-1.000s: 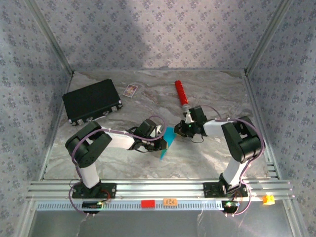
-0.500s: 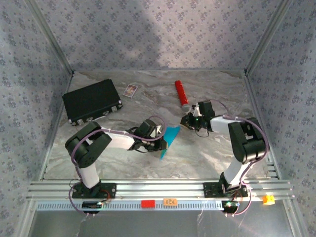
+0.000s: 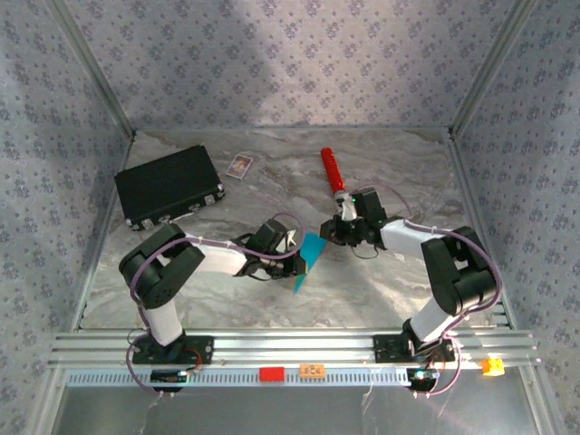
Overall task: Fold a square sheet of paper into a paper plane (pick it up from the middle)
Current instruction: Fold the wing for the fifth time at the center of the table.
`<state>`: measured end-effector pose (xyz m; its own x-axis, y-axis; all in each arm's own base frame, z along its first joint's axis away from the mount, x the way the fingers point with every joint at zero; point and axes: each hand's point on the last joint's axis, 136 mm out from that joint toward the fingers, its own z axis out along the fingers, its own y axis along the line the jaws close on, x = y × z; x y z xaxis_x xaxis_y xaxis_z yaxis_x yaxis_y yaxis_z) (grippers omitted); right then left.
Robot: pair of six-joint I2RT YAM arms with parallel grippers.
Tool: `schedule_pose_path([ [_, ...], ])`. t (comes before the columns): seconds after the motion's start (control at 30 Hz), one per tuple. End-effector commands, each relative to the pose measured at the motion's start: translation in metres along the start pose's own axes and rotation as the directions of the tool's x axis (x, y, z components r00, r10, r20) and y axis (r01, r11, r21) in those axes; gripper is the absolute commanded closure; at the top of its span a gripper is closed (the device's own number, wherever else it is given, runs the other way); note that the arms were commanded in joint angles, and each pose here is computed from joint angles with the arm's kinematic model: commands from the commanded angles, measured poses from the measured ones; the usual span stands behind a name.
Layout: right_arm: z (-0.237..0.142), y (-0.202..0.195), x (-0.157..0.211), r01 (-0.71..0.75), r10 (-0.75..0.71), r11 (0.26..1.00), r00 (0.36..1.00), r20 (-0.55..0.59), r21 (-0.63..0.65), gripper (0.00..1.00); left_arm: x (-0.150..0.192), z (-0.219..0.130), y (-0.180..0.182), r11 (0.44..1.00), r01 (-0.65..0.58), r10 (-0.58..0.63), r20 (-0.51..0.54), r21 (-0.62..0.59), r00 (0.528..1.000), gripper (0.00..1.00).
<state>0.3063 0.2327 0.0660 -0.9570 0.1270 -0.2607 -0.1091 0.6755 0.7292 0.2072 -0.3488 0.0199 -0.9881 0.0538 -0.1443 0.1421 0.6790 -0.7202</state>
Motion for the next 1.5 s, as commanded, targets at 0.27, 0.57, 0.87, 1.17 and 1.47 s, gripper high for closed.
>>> schedule_pose_path([
  [0.27, 0.019, -0.031, 0.022, -0.062, 0.066, 0.996, 0.995, -0.068, 0.072, 0.91, 0.025, 0.002, 0.038, 0.989, 0.054, -0.063, -0.065, -0.137, 0.996, 1.00],
  [0.57, 0.020, -0.069, 0.037, -0.131, 0.143, 0.978, 0.988, -0.059, 0.162, 0.93, 0.005, -0.006, 0.000, 0.998, -0.003, 0.001, -0.026, -0.056, 1.000, 1.00],
  [0.87, 0.019, -0.072, 0.037, -0.141, 0.152, 0.976, 0.987, -0.053, 0.166, 0.93, -0.025, 0.008, -0.029, 0.999, -0.040, 0.040, -0.005, -0.011, 0.999, 0.97],
  [1.17, 0.019, -0.075, 0.039, -0.148, 0.159, 0.974, 0.986, -0.052, 0.172, 0.93, -0.023, 0.029, -0.008, 0.997, -0.005, 0.001, -0.056, -0.082, 0.998, 0.98],
  [1.47, 0.020, -0.078, 0.039, -0.152, 0.164, 0.970, 0.985, -0.050, 0.187, 0.94, 0.005, 0.010, 0.005, 0.991, -0.032, 0.020, -0.091, -0.133, 0.996, 0.95],
])
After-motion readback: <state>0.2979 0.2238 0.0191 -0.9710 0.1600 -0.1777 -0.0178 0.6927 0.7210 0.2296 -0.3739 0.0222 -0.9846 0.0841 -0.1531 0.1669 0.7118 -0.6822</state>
